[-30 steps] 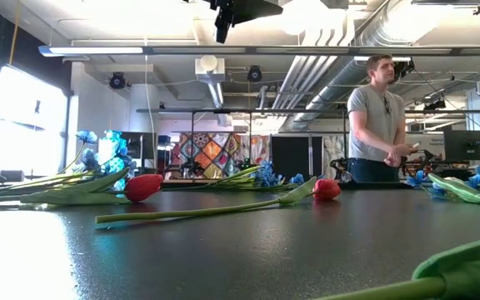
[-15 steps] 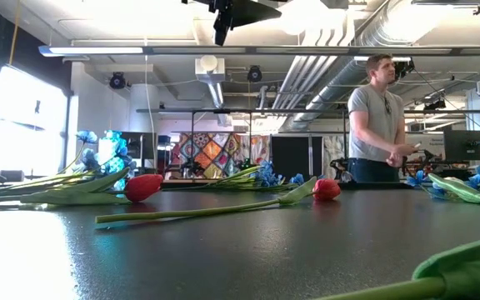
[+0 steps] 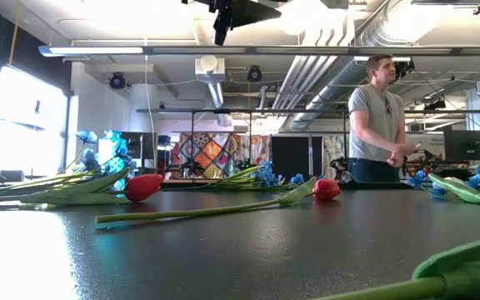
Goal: Sort flowers into vase by color
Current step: Put the top light yellow tulip into the yellow vase, then put the light yellow tulip into the yellow vase
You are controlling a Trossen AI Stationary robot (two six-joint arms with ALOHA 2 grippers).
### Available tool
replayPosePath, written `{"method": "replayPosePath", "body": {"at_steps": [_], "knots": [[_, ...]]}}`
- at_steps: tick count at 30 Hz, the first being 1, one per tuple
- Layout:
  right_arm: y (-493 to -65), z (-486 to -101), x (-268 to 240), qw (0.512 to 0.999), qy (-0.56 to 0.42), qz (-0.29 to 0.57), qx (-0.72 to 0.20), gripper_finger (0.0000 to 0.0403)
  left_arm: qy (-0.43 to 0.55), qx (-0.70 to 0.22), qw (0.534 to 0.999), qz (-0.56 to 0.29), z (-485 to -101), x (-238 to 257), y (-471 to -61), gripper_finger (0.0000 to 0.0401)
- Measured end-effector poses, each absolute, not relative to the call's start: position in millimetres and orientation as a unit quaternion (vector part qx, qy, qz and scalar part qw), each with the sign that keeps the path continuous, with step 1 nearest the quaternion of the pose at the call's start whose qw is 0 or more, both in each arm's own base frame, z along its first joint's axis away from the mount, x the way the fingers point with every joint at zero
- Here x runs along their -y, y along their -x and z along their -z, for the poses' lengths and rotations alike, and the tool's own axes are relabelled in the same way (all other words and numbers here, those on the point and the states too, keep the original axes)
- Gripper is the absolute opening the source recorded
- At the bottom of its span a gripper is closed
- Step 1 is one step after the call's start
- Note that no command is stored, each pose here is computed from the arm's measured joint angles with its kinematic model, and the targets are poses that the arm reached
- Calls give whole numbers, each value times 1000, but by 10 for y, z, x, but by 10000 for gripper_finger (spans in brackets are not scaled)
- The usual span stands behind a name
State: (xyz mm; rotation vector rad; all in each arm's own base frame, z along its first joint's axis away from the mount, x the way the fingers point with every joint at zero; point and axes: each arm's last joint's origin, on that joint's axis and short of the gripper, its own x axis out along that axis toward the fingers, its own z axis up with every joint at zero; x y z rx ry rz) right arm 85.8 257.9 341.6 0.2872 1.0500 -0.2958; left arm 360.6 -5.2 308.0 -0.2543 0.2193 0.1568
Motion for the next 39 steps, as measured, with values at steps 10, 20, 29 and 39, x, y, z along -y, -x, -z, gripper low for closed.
{"method": "replayPosePath", "body": {"at_steps": [10,20,29,39], "knots": [[-681,-3323,-2701,799,-183,171,-546,97,125,-108,983,-85,-3081,48,-3606,128],[-602,-3378,-2667,744,-199,165,-615,92,126,-111,983,-77,-3076,55,-3606,128],[-577,-3374,-2661,715,-205,180,-643,70,126,-119,982,-73,-3062,62,-3602,128],[-600,-3577,-2462,771,-264,168,-555,32,125,-126,981,-73,-3050,64,-3599,128]]}}
